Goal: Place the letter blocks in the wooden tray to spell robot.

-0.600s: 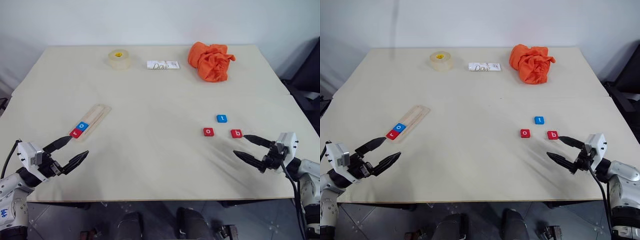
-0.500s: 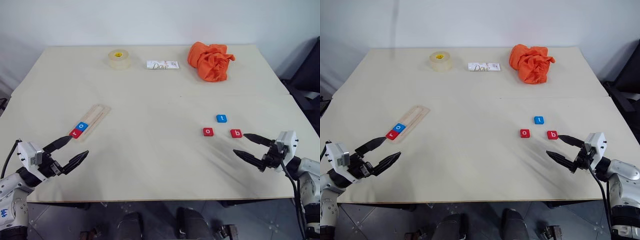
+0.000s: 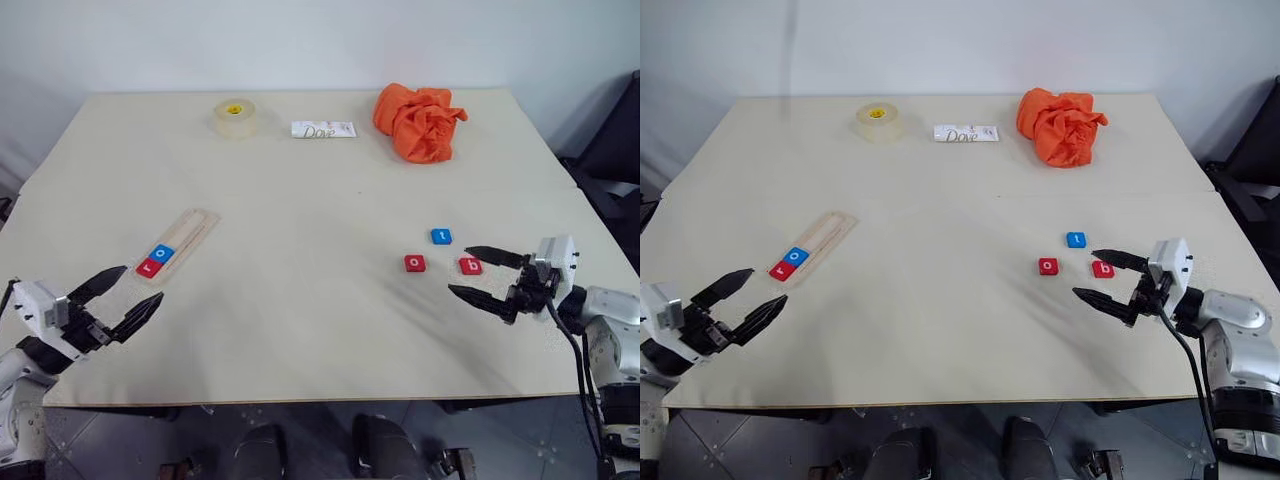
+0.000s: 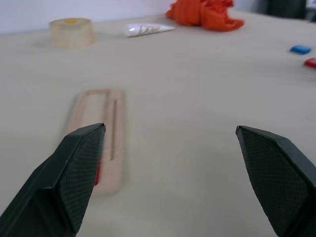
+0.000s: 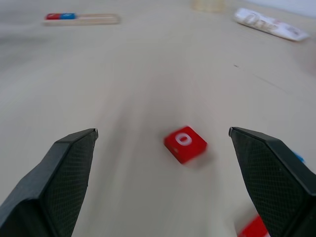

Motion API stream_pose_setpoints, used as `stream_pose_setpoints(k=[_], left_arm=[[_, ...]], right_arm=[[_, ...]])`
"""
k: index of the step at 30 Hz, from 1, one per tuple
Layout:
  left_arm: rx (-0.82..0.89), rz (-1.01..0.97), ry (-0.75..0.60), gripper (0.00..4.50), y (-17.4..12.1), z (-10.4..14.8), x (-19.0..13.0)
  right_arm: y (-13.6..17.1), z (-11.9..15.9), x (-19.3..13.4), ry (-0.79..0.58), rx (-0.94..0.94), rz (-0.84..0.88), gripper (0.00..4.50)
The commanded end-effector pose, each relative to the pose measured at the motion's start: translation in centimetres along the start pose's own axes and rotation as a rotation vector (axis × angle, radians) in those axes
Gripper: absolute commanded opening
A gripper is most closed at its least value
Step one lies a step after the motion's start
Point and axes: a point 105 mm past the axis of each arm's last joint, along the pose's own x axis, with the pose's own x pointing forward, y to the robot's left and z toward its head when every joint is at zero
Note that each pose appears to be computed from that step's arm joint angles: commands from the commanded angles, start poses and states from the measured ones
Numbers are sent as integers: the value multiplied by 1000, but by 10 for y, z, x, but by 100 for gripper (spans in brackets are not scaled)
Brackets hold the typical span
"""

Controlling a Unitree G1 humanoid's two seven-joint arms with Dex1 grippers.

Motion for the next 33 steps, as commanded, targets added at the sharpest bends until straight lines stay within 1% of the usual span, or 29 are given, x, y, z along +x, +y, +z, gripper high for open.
stream_pose_setpoints(k=[1, 5, 10, 13, 16, 19, 22, 25, 30, 33], left_arm=[[27, 71, 58, 450, 9, 5, -17], [9, 120, 89, 450, 10, 1, -32], [8, 164, 101, 450, 13, 1, -41], [7, 175, 112, 450, 13, 0, -44], [7, 182, 131, 450, 18, -1, -40], [1, 175, 145, 450, 27, 4, -27], [-23, 144, 216, 450, 39, 2, -3], [-22, 117, 229, 450, 45, 3, 10], [-35, 67, 301, 450, 56, 0, 44], [-46, 57, 314, 450, 60, -2, 56]], right_arm=[[3, 16, 5, -8, -52, 66, 445], [8, 23, 12, -8, -73, 136, 445], [10, 25, 14, 10, -95, 195, 445], [6, 27, 15, 11, -103, 194, 445], [6, 27, 16, 9, -107, 196, 445], [6, 30, 19, -2, -115, 198, 445], [9, 34, 26, -25, -127, 205, 445], [12, 37, 27, -42, -138, 210, 445], [20, 44, 28, -73, -146, 208, 445], [27, 48, 27, -82, -153, 223, 445]])
